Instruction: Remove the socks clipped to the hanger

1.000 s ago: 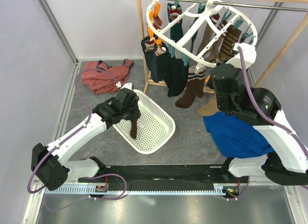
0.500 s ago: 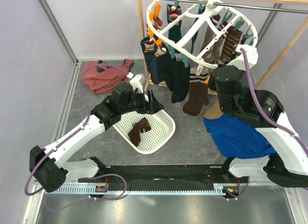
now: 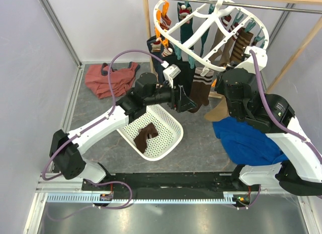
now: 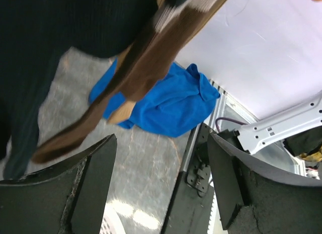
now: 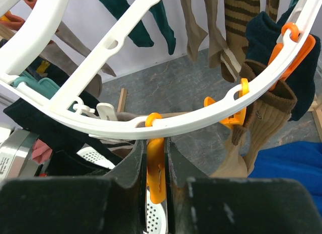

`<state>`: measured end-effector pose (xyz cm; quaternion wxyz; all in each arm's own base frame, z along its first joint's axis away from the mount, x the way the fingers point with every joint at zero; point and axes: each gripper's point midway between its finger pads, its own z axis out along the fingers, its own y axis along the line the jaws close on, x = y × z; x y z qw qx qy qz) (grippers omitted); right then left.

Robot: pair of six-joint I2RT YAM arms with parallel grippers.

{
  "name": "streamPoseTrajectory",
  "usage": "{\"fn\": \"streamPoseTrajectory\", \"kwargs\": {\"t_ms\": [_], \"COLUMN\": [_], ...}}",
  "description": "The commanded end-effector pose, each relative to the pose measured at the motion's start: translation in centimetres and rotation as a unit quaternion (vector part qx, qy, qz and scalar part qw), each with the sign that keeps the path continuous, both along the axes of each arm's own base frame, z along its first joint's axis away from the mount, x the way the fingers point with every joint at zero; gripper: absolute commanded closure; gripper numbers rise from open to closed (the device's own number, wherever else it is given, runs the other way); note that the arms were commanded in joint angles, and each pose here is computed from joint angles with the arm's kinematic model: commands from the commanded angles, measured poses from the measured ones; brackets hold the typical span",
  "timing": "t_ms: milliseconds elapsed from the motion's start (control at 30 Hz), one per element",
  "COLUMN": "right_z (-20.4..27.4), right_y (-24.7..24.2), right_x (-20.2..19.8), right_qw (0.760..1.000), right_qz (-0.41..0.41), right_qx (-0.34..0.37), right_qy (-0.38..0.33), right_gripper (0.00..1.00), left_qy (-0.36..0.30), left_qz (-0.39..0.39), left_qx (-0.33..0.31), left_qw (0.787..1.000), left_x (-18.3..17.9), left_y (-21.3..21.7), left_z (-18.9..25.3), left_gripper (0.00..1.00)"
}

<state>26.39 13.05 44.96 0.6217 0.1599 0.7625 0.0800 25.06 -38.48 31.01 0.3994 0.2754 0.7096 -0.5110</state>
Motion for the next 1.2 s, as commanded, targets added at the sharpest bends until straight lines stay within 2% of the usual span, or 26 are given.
{"fn": "streamPoseTrajectory", "kwargs": {"t_ms": [0, 233, 467, 567, 600, 667, 700, 733, 833, 867, 933, 1167], "right_z": [0.0, -0.1, -0.2, -0.2, -0.1, 0.0, 0.2, 0.2, 1.0, 1.6, 1.7, 3.4], "right_y": [0.2, 0.3, 0.4, 0.5, 0.5, 0.4, 0.4, 0.4, 0.2, 0.2, 0.2, 0.6], "right_x": [-0.2, -0.2, -0.1, -0.1, -0.1, -0.2, -0.2, -0.3, -0.8, -0.9, -1.2, -1.6], "right_qw": [1.0, 1.0, 1.0, 1.0, 1.0, 1.0, 1.0, 1.0, 0.999, 0.998, 0.998, 0.995], "right_qz": [0.01, 0.012, 0.012, 0.014, 0.014, 0.013, 0.015, 0.014, 0.018, 0.019, 0.022, 0.028], "right_qx": [0.004, 0.006, 0.005, 0.008, 0.009, 0.014, 0.017, 0.022, 0.043, 0.058, 0.058, 0.091], "right_qy": [0.001, -0.001, -0.002, -0.002, -0.003, -0.004, -0.005, -0.006, -0.007, -0.01, -0.001, 0.012], "right_gripper": [0.85, 0.83, 0.8, 0.78, 0.77, 0.72, 0.69, 0.62, 0.53, 0.51, 0.45, 0.37], "left_qy": [-0.073, -0.08, -0.075, -0.058, -0.054, -0.045, -0.043, -0.038, -0.031, -0.029, -0.034, -0.048], "left_qz": [-0.009, 0.039, -0.01, -0.025, -0.028, -0.036, -0.033, -0.029, 0.003, 0.012, 0.038, 0.085], "left_qx": [-0.016, 0.019, 0.002, -0.008, -0.01, -0.016, -0.016, -0.013, -0.011, -0.01, -0.009, 0.0], "left_qw": [0.997, 0.996, 0.997, 0.998, 0.998, 0.998, 0.998, 0.999, 0.999, 0.999, 0.999, 0.995], "left_x": [1.4, 4.0, 3.0, 2.4, 2.3, 1.7, 1.6, 1.6, 1.6, 1.6, 1.5, 1.5], "left_y": [-1.2, -1.2, -2.7, -3.1, -3.2, -3.2, -3.1, -2.9, -2.0, -1.7, -0.9, 0.5], "left_z": [2.3, 0.1, 0.8, 0.9, 1.0, 1.3, 1.4, 1.1, 1.3, 1.3, 1.5, 1.8], "left_gripper": [0.2, 0.2, 0.24, 0.35, 0.5, 0.66, 0.78, 0.82, 0.95, 0.98, 0.98, 0.98]}}
